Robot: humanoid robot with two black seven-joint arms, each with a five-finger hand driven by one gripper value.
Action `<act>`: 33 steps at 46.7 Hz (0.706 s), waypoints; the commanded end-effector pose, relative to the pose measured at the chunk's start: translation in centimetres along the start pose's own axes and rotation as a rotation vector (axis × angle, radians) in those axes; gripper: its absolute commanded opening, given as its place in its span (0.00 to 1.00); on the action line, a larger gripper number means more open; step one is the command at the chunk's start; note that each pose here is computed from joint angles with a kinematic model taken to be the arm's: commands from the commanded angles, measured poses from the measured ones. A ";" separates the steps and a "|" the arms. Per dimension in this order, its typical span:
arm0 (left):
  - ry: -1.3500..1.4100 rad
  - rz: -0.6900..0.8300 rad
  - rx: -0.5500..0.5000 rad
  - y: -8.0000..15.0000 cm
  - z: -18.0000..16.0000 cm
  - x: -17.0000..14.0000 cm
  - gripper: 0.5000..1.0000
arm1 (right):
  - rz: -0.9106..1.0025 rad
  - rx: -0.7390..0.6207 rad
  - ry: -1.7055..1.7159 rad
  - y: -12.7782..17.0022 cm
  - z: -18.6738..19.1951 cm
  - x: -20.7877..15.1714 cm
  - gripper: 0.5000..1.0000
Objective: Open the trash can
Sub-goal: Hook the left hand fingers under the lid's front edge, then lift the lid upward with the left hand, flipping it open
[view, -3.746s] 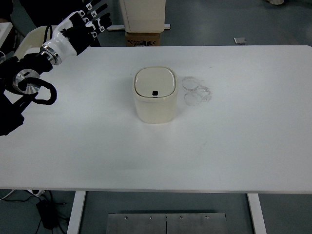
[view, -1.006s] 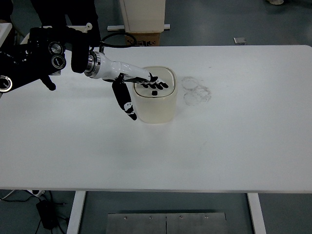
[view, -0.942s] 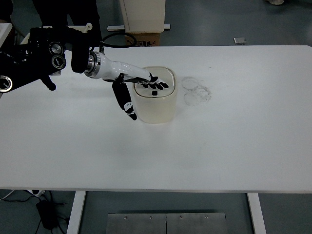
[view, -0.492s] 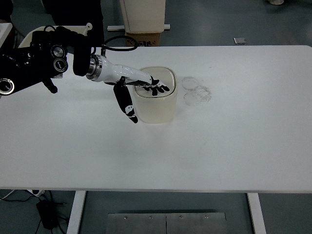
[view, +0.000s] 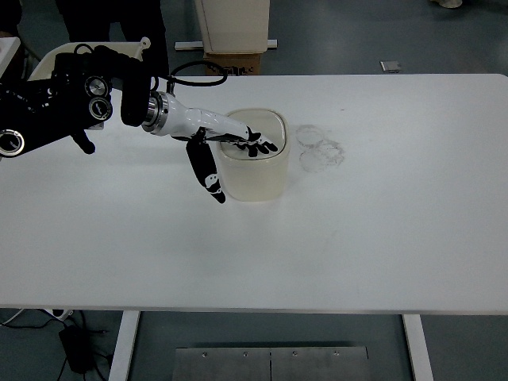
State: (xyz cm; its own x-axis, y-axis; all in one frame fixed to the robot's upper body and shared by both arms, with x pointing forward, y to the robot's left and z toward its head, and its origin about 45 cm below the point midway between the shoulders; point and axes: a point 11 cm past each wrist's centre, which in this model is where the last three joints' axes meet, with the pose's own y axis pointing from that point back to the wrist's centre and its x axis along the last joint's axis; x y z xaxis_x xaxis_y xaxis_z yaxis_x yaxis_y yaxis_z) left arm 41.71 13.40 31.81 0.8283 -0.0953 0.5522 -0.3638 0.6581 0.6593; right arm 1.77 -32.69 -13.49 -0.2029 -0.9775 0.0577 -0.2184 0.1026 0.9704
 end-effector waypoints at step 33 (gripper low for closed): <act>0.324 0.328 -0.205 5.7 1.3 9.0 1.00 | 0.000 0.000 0.000 0.0 0.0 0.0 0.99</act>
State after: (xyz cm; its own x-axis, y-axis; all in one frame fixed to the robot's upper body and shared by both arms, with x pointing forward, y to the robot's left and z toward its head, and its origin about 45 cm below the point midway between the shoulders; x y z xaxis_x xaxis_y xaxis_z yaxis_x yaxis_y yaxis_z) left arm 45.97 14.73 40.88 0.7926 0.3044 0.5283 -0.5393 0.7542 0.3746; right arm 1.77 -32.69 -13.49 -0.2029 -0.9775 0.0578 -0.2186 0.1027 0.9704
